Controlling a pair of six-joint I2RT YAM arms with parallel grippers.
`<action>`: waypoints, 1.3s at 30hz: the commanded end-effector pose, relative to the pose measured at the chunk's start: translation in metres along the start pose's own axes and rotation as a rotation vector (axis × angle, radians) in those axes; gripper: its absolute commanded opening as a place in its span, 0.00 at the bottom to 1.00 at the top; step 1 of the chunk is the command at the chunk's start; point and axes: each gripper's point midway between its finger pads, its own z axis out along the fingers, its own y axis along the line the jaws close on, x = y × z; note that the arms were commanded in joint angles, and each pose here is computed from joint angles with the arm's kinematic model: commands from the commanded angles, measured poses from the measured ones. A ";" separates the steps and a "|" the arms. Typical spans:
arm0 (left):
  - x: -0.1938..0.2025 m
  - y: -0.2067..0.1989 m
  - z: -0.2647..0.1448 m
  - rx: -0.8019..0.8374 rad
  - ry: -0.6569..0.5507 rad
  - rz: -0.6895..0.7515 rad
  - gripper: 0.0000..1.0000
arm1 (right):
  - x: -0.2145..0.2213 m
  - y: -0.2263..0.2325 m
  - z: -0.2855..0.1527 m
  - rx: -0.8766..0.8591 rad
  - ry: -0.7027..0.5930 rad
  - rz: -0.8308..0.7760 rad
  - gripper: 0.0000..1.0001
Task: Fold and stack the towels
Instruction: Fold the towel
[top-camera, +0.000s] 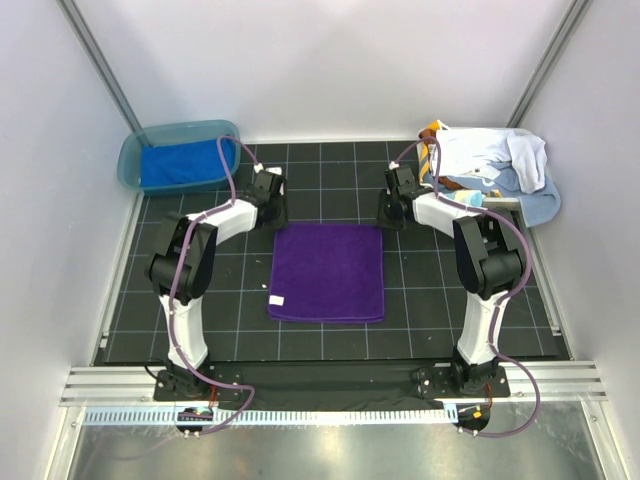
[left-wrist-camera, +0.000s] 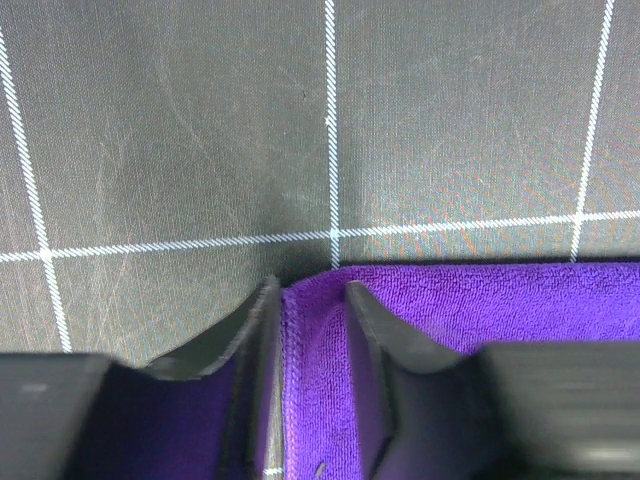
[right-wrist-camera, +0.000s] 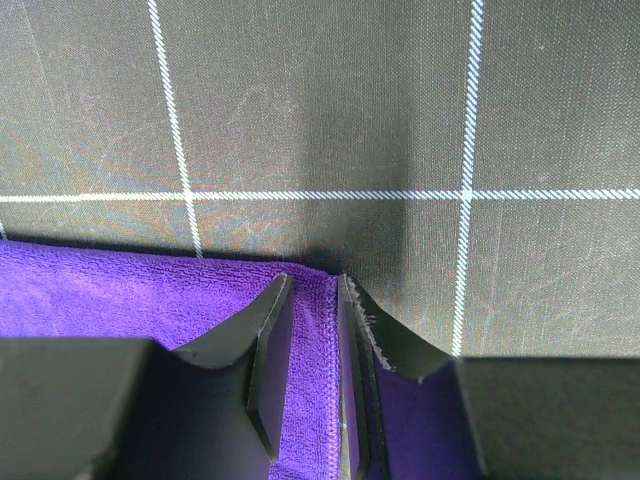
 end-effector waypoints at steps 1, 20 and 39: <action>0.014 0.001 0.007 0.015 0.031 -0.018 0.34 | 0.002 -0.003 0.008 0.025 0.013 -0.015 0.31; -0.027 -0.006 0.012 0.028 -0.128 -0.072 0.00 | -0.026 0.013 0.010 -0.031 -0.057 -0.037 0.08; -0.099 0.000 -0.030 0.128 -0.343 -0.126 0.00 | -0.084 0.014 -0.038 -0.060 -0.311 -0.031 0.07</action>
